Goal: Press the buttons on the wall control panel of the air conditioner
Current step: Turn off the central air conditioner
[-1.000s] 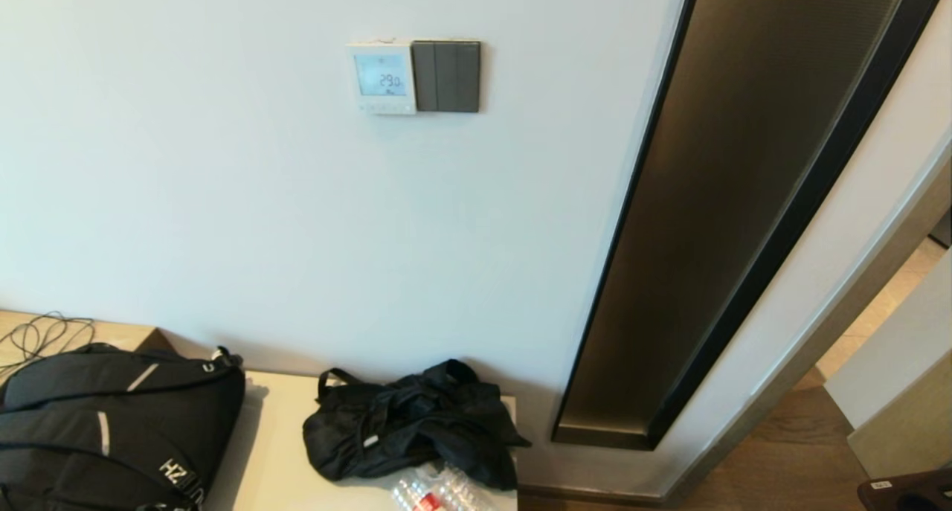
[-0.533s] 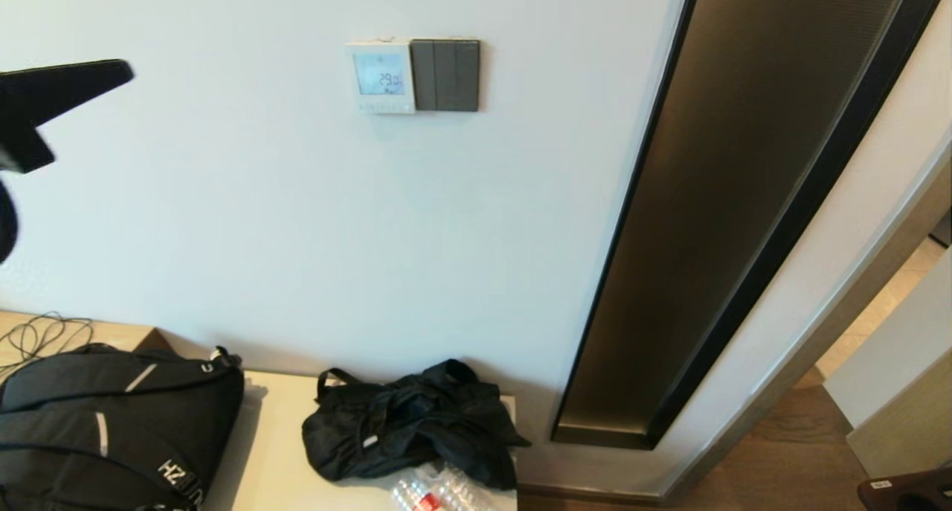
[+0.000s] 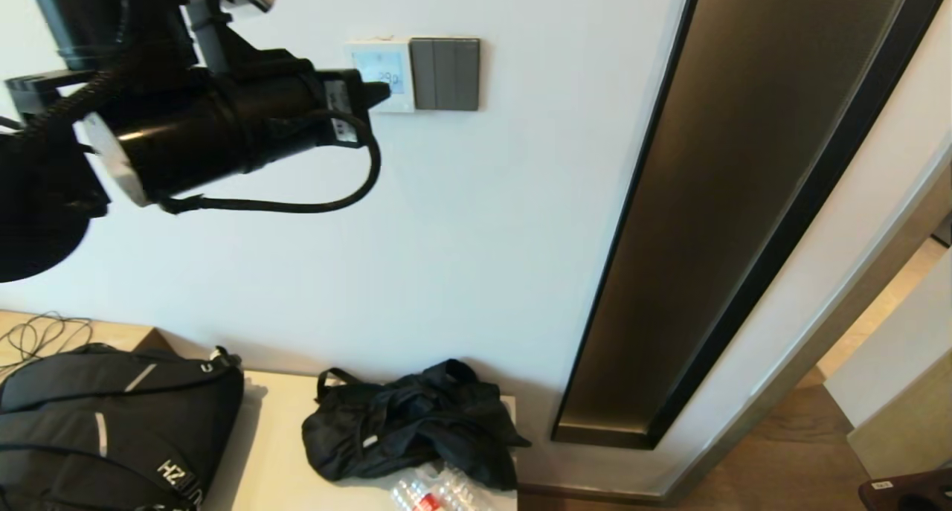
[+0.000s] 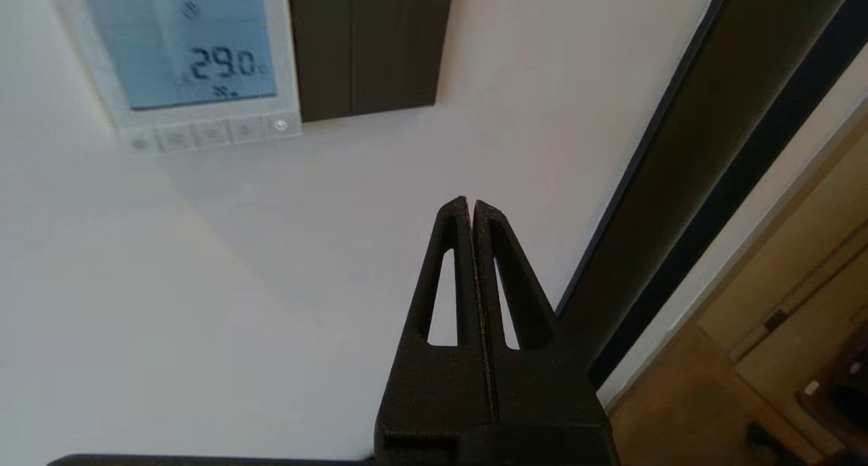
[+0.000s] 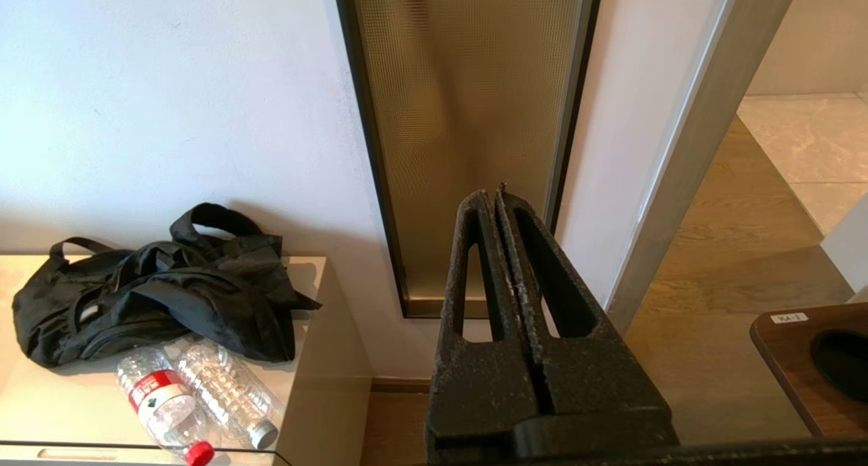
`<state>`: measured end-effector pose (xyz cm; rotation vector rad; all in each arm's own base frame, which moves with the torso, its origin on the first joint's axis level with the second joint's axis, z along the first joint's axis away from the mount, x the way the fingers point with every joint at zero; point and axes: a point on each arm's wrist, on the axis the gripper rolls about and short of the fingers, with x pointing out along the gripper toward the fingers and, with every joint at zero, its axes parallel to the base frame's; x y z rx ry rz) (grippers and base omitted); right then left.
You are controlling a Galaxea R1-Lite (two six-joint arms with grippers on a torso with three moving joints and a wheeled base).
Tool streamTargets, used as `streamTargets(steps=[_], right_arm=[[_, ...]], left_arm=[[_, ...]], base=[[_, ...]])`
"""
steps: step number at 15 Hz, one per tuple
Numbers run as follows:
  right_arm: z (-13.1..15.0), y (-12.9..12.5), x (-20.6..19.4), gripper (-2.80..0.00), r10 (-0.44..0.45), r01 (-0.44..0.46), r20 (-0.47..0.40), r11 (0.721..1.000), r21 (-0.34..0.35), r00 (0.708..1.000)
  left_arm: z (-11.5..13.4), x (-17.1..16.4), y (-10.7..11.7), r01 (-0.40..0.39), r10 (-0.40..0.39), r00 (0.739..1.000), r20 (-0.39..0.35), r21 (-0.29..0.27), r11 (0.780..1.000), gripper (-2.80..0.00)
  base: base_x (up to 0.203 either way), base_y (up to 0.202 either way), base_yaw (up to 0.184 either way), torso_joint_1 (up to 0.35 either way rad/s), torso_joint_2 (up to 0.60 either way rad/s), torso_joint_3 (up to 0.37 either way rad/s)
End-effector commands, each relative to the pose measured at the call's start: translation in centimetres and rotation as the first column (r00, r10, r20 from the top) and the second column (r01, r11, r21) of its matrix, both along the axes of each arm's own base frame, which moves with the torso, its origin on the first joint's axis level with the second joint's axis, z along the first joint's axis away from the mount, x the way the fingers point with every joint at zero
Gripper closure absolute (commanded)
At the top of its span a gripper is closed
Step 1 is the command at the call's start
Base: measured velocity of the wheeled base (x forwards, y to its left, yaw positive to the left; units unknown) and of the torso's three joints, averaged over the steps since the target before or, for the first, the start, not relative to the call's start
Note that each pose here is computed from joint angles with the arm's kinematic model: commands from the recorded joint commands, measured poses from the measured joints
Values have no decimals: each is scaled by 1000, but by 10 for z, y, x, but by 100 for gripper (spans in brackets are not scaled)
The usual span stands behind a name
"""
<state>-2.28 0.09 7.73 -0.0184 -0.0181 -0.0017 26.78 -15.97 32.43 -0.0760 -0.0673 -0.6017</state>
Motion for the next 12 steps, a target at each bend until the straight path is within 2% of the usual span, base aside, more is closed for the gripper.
streamTargets(steps=[1,3,7,12], right_arm=[[0,0,0,0,0,0,-1,1000,0,1000],[0,0,0,0,0,0,-1,1000,0,1000],[0,0,0,0,0,0,-3,1000,0,1000],[0,0,0,0,0,0,-1,1000,0,1000]], left_arm=[[-29,34,-27,13,-11,998,-66,38,999,0],[-38,49,-36,9,-6,997,-75,43,999,0],[-43,74,-44,-61,62,997,-51,32,998,0],[-41,102,-35,-141,141,990,-29,16,990,0]], base=[[0,0,0,0,0,0],[0,0,0,0,0,0],[0,0,0,0,0,0],[0,0,0,0,0,0]])
